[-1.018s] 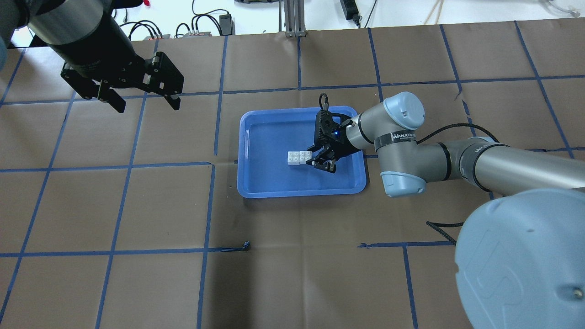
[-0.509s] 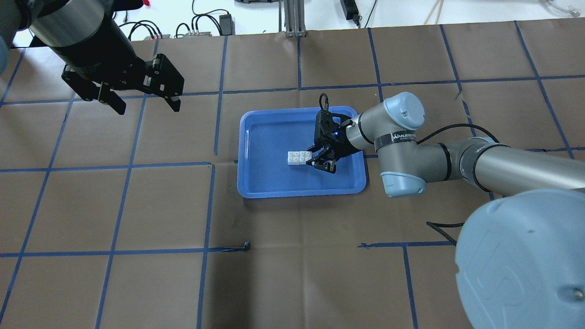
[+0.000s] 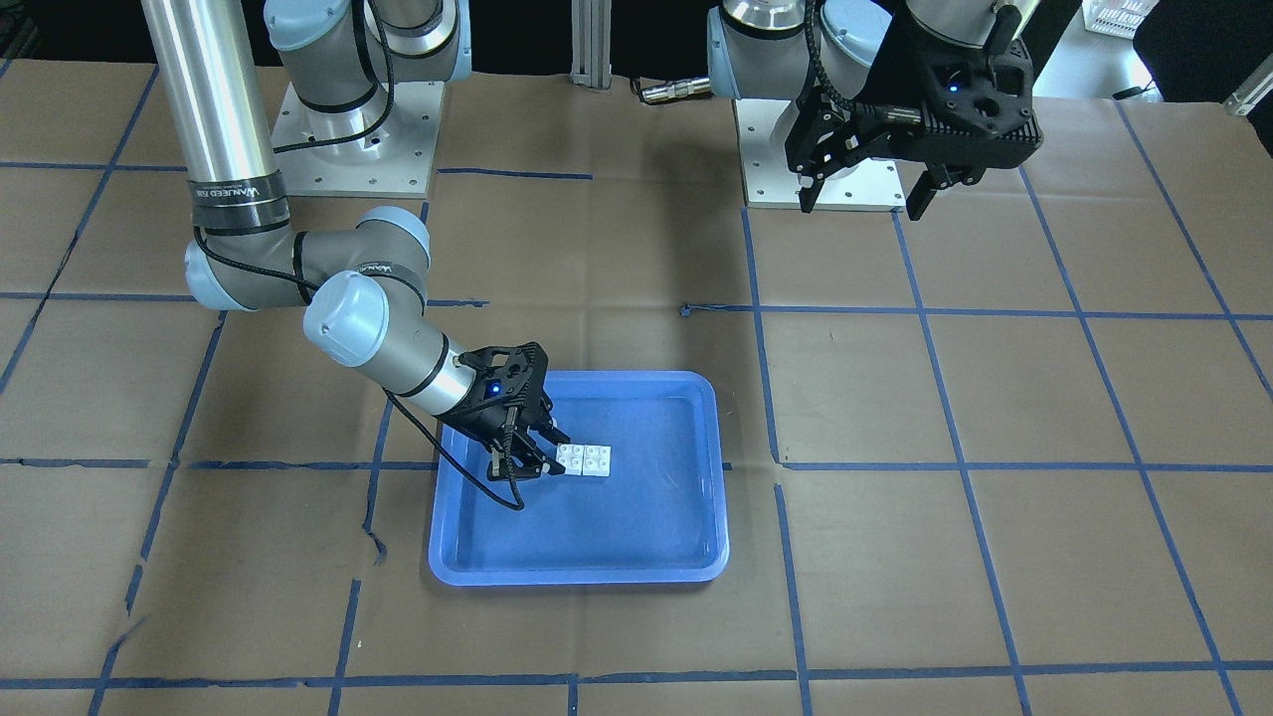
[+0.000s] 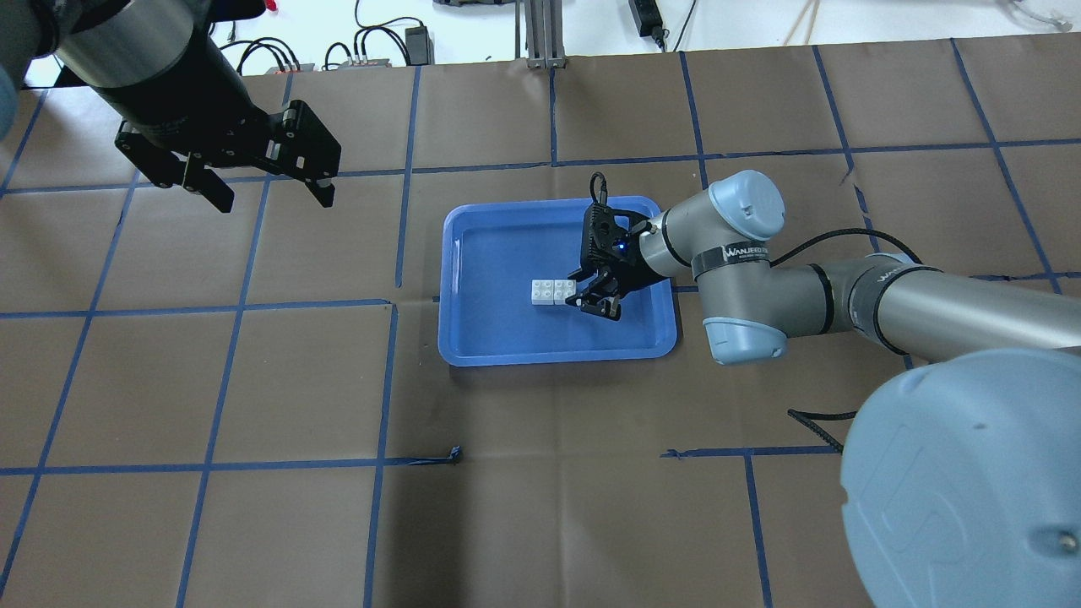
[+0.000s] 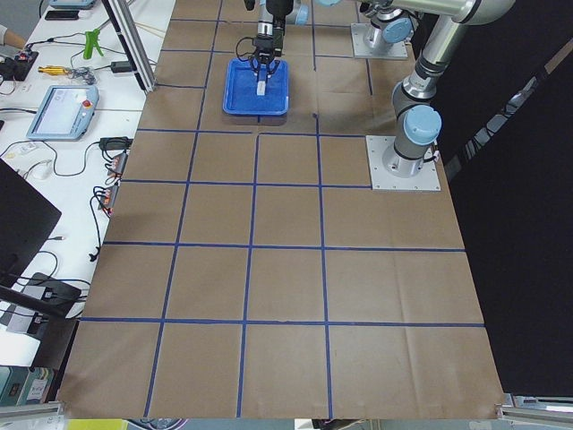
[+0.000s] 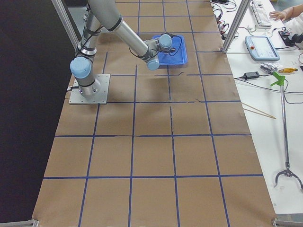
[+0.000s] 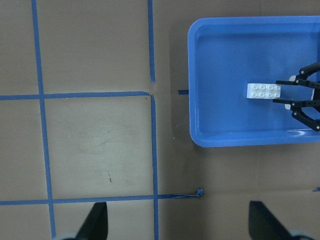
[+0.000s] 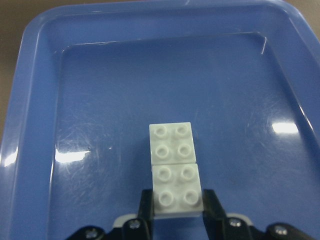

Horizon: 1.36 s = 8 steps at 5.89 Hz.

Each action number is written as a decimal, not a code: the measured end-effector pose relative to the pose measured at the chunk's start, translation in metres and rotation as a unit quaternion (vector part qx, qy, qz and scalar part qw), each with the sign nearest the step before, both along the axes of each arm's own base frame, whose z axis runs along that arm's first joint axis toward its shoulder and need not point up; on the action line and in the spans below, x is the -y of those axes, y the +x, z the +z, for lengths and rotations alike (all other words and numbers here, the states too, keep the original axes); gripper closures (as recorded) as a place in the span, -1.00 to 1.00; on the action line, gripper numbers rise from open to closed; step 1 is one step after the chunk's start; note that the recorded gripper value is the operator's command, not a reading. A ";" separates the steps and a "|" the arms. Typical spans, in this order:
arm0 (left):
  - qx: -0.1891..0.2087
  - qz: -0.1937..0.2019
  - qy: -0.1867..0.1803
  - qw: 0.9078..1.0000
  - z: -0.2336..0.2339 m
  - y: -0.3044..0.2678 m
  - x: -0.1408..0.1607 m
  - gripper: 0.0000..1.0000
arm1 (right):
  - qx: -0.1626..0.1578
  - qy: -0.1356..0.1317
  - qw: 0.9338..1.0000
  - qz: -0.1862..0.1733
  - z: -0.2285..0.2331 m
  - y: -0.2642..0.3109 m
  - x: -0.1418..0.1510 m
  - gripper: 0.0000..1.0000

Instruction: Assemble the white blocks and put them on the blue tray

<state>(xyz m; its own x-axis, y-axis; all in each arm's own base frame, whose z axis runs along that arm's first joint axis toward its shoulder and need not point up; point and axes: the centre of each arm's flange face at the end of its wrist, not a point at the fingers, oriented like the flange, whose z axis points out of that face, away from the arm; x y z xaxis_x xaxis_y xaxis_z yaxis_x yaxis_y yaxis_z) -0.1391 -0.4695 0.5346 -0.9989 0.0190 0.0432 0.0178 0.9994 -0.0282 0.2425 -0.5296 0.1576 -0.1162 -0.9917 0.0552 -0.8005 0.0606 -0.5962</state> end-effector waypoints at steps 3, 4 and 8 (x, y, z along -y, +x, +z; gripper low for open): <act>0.000 0.000 -0.001 1.000 0.000 0.000 0.001 -0.99 | 0.000 -0.001 1.000 0.000 0.000 0.000 0.000 -0.98; 0.000 0.000 -0.004 1.000 0.001 0.000 0.001 -0.99 | 0.001 -0.002 1.000 -0.001 0.002 0.000 0.001 -0.99; -0.001 0.000 -0.005 1.000 -0.001 -0.001 0.001 -0.99 | -0.042 0.028 0.997 -0.058 0.047 -0.009 0.016 -0.99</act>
